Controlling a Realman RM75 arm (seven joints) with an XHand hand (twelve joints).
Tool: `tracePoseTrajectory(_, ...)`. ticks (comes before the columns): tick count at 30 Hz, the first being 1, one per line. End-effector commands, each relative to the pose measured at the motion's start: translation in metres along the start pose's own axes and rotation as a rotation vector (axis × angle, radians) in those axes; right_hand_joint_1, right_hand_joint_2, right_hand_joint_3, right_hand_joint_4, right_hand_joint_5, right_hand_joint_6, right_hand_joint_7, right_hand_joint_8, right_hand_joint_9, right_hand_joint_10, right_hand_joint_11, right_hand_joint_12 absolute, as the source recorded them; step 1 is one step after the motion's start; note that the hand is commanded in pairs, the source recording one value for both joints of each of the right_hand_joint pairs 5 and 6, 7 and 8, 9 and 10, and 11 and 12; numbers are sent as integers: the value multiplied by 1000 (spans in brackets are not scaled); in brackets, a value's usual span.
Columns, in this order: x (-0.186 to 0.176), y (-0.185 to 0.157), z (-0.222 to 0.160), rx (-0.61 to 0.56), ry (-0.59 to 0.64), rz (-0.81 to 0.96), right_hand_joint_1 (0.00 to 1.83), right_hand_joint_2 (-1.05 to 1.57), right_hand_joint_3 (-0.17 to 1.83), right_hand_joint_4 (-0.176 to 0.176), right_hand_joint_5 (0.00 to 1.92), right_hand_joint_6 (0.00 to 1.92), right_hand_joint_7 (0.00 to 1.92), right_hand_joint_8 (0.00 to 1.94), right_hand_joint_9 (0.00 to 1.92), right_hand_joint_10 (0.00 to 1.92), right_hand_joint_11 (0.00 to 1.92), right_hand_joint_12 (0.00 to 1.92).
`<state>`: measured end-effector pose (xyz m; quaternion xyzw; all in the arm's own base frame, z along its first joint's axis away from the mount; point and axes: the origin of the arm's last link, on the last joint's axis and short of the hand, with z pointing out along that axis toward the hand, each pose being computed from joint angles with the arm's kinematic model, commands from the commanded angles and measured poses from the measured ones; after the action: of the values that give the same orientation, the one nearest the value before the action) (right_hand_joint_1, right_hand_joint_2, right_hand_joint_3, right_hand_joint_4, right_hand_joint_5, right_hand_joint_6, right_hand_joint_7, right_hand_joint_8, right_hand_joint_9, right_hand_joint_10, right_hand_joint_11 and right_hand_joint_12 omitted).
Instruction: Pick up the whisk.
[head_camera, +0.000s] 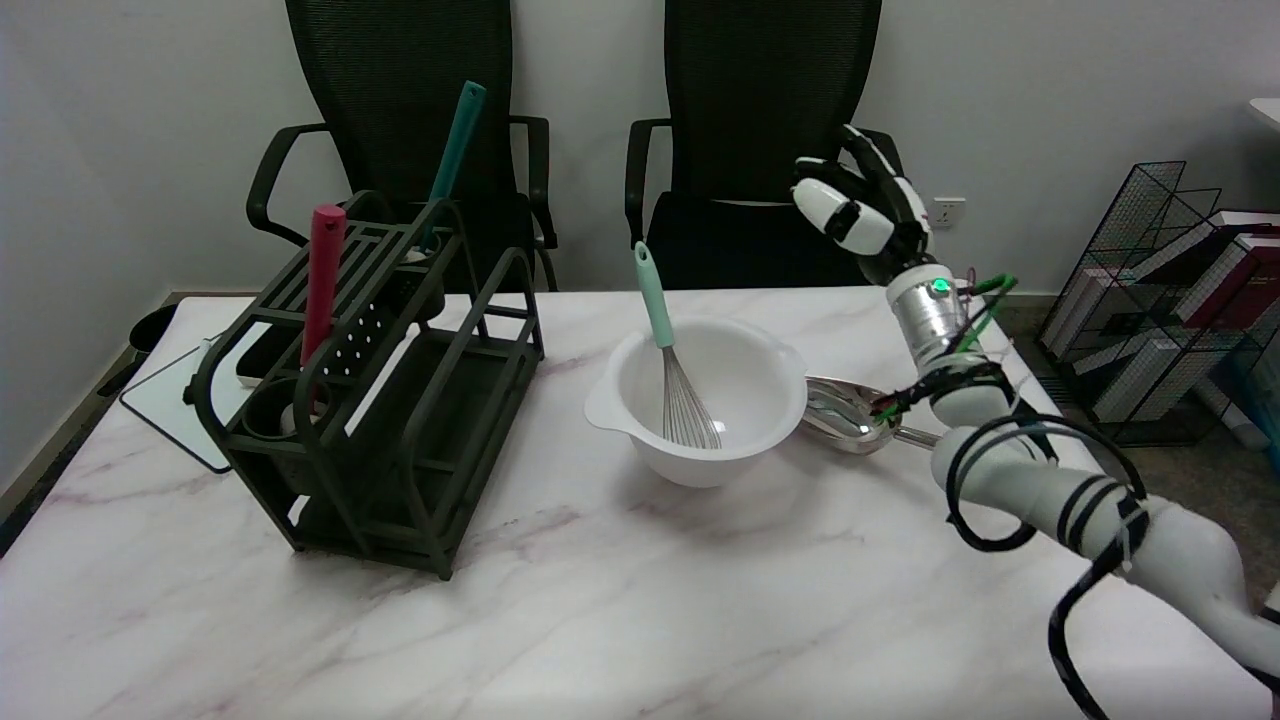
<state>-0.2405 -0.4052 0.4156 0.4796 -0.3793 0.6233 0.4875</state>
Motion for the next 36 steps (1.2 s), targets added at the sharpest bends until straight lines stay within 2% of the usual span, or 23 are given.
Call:
tracePoseTrajectory(1, -27, 8, 76, -239, -114, 253, 1032, 22, 1184, 0, 91, 91, 551, 551, 533, 533, 525, 525)
tracePoseTrajectory(7, -31, 18, 79, -288, -112, 257, 1035, -1, 1178, 0, 87, 87, 457, 457, 500, 500, 480, 480)
tracePoseTrajectory(14, -58, 29, 71, -333, -176, 244, 1041, 0, 1154, 0, 76, 76, 425, 425, 483, 483, 462, 462)
tracePoseTrajectory(36, -133, 45, 43, -432, -370, 250, 1060, 67, 1090, 0, 76, 76, 449, 449, 507, 507, 517, 517)
